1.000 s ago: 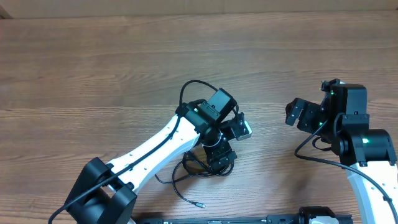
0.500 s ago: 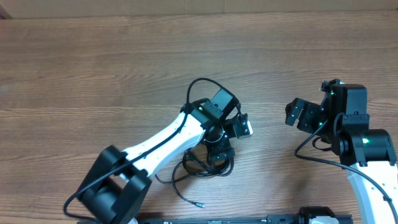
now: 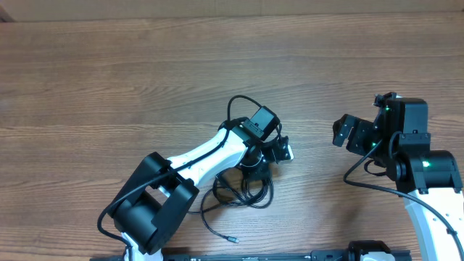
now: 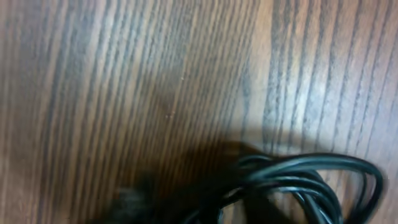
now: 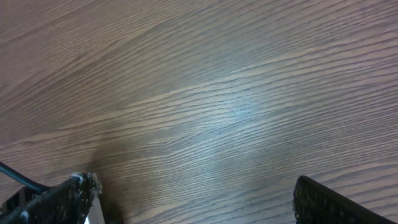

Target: Untangle cables

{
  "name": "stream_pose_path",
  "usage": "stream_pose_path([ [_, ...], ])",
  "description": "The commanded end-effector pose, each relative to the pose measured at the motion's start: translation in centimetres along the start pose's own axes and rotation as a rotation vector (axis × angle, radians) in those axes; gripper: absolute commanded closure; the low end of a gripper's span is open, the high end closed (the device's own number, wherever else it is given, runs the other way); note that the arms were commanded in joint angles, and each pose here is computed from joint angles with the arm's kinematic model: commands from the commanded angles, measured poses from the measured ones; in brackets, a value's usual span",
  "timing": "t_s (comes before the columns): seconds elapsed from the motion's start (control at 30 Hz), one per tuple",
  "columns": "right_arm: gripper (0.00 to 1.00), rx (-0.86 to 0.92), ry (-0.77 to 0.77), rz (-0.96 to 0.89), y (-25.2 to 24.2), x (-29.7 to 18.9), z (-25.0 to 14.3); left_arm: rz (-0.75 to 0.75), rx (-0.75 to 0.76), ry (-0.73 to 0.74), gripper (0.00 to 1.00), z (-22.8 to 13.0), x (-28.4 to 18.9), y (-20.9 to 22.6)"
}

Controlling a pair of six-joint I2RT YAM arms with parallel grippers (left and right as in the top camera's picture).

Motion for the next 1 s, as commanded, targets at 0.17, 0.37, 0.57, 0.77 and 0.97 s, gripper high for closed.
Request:
stream_pose_path([
  [0.17, 0.0, -0.007, -0.008, 0.01, 0.0, -0.3, 0.0, -0.005, -0.063, 0.007, 0.96, -0.3, 0.3, 0.1],
  [0.37, 0.0, -0.007, -0.007, 0.01, 0.0, -0.3, 0.0, 0.024, -0.187, -0.025, 0.96, 1.1, -1.3, 1.0],
  [0.57, 0.0, -0.005, 0.029, -0.006, -0.3, -0.3, -0.5, 0.069, -0.29, -0.081, 0.96, 3.4, -4.3, 2.7],
  [0.77, 0.0, -0.115, 0.164, 0.098, 0.2, -0.5, -2.1, 0.114, -0.425, -0.181, 0.96, 5.0, -7.2, 4.9],
  [0.97, 0.0, -0.139, 0.197, 0.131, 0.4, -0.6, -2.5, 0.049, -0.44, -0.302, 0.96, 6.0, -10.4, 6.1],
])
Point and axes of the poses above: each gripper's point midway between its finger pads, its own x axis out along the fingers, its own y axis along the line the jaws close on, z = x × y, the point moved 9 cm from there along -x, back along the fingers, and after that the axes turned 14 degrees about x, right-handed, at the moved point
